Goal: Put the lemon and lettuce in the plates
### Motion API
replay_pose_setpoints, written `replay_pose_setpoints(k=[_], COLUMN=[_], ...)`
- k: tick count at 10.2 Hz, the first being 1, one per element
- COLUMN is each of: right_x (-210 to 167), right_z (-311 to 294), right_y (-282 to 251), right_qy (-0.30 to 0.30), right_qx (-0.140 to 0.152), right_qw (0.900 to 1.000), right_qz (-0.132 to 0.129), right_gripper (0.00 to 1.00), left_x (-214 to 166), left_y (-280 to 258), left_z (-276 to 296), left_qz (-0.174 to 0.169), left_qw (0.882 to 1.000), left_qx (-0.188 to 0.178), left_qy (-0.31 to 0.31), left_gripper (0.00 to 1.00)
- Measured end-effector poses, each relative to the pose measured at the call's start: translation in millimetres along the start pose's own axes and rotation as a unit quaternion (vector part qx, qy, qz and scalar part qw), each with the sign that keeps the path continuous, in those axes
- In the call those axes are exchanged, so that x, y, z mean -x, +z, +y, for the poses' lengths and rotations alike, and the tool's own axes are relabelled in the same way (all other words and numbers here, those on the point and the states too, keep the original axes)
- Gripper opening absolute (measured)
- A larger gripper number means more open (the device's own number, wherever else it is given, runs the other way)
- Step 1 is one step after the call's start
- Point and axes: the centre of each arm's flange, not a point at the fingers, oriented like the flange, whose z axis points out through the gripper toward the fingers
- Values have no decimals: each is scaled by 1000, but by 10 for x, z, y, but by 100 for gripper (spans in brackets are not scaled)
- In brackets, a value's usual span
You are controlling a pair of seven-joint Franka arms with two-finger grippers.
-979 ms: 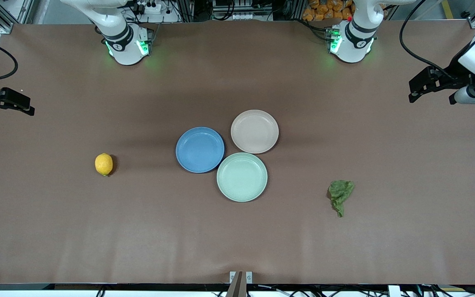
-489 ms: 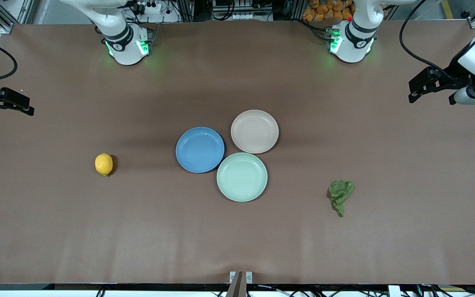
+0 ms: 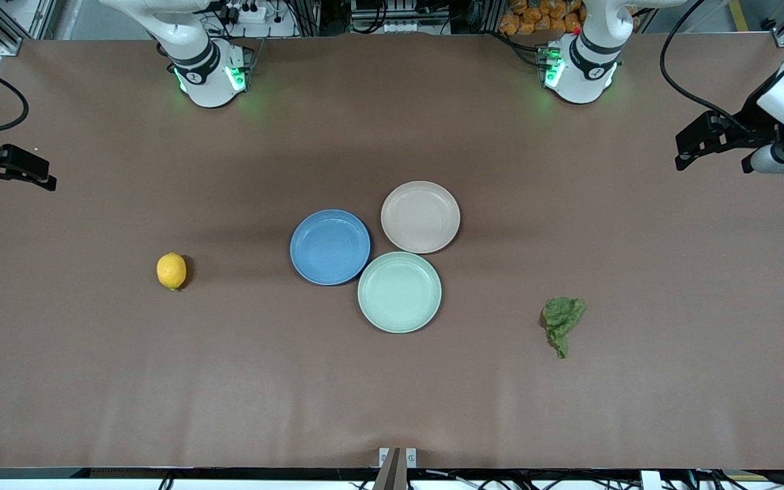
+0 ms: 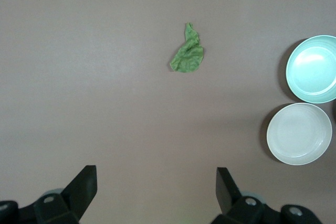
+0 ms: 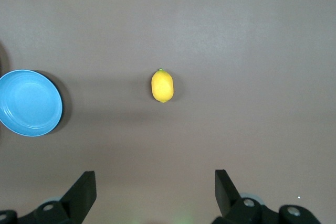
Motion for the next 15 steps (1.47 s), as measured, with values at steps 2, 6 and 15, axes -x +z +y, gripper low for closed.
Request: replay_pose_setpoints(k=[2, 6, 15], right_x=[0, 0, -5], right_z=[0, 0, 2], right_y=[0, 1, 14], right_qy=[0, 0, 0], right_qx=[0, 0, 0], right_qw=[1000, 1000, 1000], right_qz=[0, 0, -2], right_gripper=[100, 100, 100], left_x=[-2, -9, -477], left_y=[11, 30, 1021], left_z=[-3, -15, 39], left_qz=[-1, -3, -76], left_qw=[1000, 1000, 997], left_qx=[0, 0, -6], left_qy=[0, -1, 0], left_gripper=[100, 100, 100])
